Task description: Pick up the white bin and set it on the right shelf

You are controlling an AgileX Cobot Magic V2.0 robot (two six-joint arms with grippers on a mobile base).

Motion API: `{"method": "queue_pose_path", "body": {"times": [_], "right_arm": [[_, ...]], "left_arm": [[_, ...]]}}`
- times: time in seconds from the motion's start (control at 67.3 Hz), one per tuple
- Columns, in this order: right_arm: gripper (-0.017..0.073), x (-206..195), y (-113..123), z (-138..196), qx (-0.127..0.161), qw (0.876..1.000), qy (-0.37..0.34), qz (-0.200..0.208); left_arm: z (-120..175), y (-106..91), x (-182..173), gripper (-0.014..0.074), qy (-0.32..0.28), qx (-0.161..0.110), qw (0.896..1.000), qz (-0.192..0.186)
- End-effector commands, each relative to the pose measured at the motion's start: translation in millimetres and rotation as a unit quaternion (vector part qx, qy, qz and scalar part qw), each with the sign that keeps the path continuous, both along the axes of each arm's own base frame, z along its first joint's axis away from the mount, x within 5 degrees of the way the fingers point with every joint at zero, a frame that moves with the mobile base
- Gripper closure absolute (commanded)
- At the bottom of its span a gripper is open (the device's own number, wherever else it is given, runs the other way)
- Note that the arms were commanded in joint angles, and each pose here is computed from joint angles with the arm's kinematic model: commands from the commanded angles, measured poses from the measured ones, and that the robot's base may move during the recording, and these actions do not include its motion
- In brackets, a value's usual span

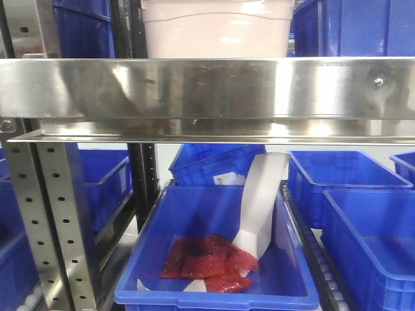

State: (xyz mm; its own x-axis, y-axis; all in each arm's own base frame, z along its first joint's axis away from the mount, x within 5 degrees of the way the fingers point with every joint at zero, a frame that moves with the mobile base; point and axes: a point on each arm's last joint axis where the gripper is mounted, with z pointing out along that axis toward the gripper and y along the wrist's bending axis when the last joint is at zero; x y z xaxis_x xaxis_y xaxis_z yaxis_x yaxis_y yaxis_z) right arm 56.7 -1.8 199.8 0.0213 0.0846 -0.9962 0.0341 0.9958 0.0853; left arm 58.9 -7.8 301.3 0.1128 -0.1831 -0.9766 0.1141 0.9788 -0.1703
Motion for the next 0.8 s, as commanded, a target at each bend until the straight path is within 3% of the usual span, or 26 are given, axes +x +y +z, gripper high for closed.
{"method": "queue_pose_path", "body": {"times": [0.0, 0.282, 0.327, 0.431, 0.46, 0.594, 0.713, 0.787], "right_arm": [[0.0531, -2, -1, 8, -0.005, 0.999, -0.048, -0.004], [0.0531, -2, -1, 8, -0.005, 0.999, -0.048, -0.004], [0.0531, -2, -1, 8, -0.005, 0.999, -0.048, -0.004], [0.0531, -2, -1, 8, -0.005, 0.999, -0.048, -0.004], [0.0531, -2, -1, 8, -0.005, 0.999, -0.048, -0.004], [0.0531, -2, -1, 8, -0.005, 0.999, -0.048, -0.004], [0.0531, -2, -1, 8, -0.005, 0.999, -0.048, -0.004], [0.0531, -2, -1, 8, -0.005, 0.999, -0.048, -0.004]], "left_arm": [[14, 3.3, -2, 0.0712, -0.037, -0.010, 0.999, 0.015], [6, 4.3, 1, 0.0712, -0.030, -0.010, 0.999, 0.021], [2, 5.9, 2, 0.0712, -0.033, 0.006, 0.999, 0.033], [-8, 9.8, 5, 0.0712, -0.059, 0.080, 0.993, 0.069], [-11, 9.9, 6, 0.0712, -0.065, 0.086, 0.992, 0.072], [-36, 7.6, 10, 0.0712, -0.038, 0.050, 0.997, 0.051], [-60, 5.8, 10, 0.0712, -0.017, 0.095, 0.994, 0.045], [-69, 5.8, 6, 0.0712, -0.019, 0.098, 0.994, 0.045]]}}
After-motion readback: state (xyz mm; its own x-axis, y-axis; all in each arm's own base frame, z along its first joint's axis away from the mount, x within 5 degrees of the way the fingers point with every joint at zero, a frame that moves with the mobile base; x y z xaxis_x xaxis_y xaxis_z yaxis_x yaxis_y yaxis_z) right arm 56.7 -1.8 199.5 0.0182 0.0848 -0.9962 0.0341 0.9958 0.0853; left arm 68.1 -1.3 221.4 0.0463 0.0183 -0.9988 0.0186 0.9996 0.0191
